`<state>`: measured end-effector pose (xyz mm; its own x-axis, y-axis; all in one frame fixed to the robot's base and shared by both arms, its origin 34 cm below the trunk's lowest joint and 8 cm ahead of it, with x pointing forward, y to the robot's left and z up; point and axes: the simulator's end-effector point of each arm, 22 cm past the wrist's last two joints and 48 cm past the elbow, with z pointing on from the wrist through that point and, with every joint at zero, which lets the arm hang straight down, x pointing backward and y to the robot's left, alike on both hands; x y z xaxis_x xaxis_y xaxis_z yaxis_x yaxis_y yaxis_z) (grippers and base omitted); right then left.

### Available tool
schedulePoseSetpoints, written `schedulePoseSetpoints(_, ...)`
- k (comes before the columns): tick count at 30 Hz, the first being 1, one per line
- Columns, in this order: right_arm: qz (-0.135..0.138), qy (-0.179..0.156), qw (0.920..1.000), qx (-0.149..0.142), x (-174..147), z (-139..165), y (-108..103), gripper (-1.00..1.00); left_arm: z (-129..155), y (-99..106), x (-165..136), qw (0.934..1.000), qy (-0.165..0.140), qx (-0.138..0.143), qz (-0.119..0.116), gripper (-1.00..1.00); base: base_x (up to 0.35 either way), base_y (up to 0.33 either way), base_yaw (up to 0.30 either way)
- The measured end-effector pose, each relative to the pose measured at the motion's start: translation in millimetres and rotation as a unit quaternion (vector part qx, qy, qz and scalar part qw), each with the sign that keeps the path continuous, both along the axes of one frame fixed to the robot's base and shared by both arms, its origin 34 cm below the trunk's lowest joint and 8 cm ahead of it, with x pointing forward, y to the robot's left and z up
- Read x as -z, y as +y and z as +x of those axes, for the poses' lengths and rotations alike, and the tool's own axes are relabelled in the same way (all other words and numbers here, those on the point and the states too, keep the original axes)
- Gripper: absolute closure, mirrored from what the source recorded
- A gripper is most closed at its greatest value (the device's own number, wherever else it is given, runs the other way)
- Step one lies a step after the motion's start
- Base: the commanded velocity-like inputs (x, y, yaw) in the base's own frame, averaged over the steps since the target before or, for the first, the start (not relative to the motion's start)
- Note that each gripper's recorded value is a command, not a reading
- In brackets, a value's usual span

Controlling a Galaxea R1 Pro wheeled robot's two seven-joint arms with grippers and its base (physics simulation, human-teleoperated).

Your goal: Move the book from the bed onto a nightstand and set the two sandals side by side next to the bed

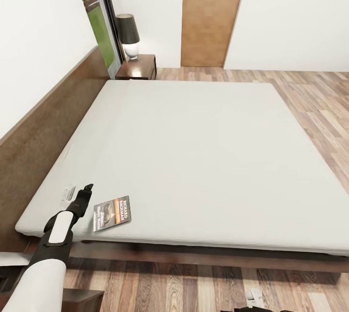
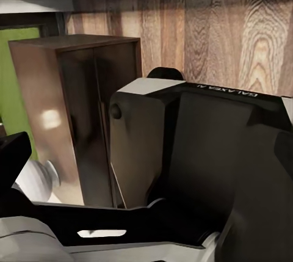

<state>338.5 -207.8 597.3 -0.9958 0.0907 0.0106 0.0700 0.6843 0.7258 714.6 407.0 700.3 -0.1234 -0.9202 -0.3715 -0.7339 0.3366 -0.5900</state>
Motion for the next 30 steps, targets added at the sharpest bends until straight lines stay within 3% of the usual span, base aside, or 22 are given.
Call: schedulePoseSetpoints(30,0.0,-0.001,1.0,0.0,35,7,0,-1.0,6,2,35,1.0,0.0,-0.001,0.001,-1.0,0.0,0.0,0.0)
